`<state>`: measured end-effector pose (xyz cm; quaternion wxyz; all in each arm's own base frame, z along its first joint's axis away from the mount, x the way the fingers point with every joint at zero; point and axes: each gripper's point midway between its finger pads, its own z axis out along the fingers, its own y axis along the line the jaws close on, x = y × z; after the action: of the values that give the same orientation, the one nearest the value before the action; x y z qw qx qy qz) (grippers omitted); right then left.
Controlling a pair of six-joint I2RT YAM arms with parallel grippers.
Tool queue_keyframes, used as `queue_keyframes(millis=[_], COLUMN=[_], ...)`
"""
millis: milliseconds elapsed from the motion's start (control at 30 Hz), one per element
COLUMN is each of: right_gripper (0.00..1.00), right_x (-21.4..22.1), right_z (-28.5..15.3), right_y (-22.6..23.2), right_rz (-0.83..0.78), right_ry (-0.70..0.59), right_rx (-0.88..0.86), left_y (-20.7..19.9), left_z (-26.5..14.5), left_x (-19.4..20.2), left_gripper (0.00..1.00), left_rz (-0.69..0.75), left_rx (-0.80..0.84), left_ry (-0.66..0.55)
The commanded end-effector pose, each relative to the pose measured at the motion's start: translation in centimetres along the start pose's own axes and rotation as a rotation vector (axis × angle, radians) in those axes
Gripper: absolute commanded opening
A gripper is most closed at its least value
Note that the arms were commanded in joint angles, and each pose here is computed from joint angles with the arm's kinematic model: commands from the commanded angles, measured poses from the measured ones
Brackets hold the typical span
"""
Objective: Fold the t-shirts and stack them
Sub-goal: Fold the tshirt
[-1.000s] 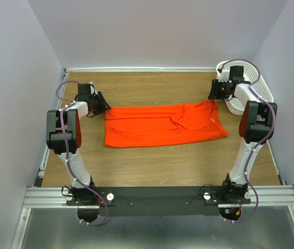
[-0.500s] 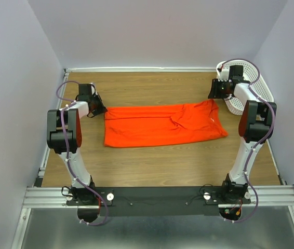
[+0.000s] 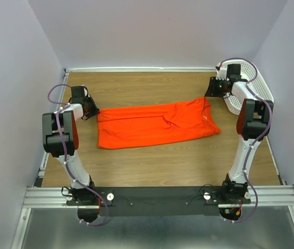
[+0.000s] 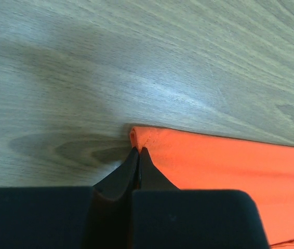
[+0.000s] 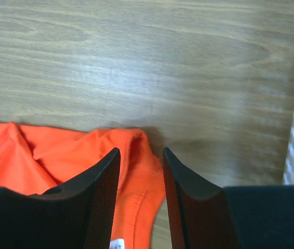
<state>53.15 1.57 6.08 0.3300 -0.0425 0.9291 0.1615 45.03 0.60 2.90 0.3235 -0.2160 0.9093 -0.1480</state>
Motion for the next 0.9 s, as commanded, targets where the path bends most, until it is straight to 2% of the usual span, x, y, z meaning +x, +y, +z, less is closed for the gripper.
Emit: queue_keyframes(millis=[0,400,467,700,867], right_gripper=[0.45,0.38,0.33,0.01,0.01], right_x=[-0.1,1.3,1.5,1.1,0.3], right_z=[1.7,2.4,2.7,2.2,0.8], right_y=[1.9,2.1,2.2,2.2,0.9], right_rz=[0.02,0.039,0.043,0.039,0.007], right_ry=[0.008,0.046,0.053,0.043,0.015], right_rx=[-0.067,-0.077,-0.093,-0.084,0.008], left_y=[0.3,0.5,0.6,1.3,2.0], left_z=[-0.8,-0.6,-0.6,-0.7,-1.2], left_x=[-0.9,-1.0,-1.1,-1.1,-1.6], left_gripper=[0.0,0.0,0.0,0.0,0.0], left_rz=[0.009,0.005,0.004,-0.02,-0.052], left_rx=[-0.016,-0.013,-0.013,-0.012,-0.011], left_ry=[-0.034,-0.027,-0.028,-0.028,-0.049])
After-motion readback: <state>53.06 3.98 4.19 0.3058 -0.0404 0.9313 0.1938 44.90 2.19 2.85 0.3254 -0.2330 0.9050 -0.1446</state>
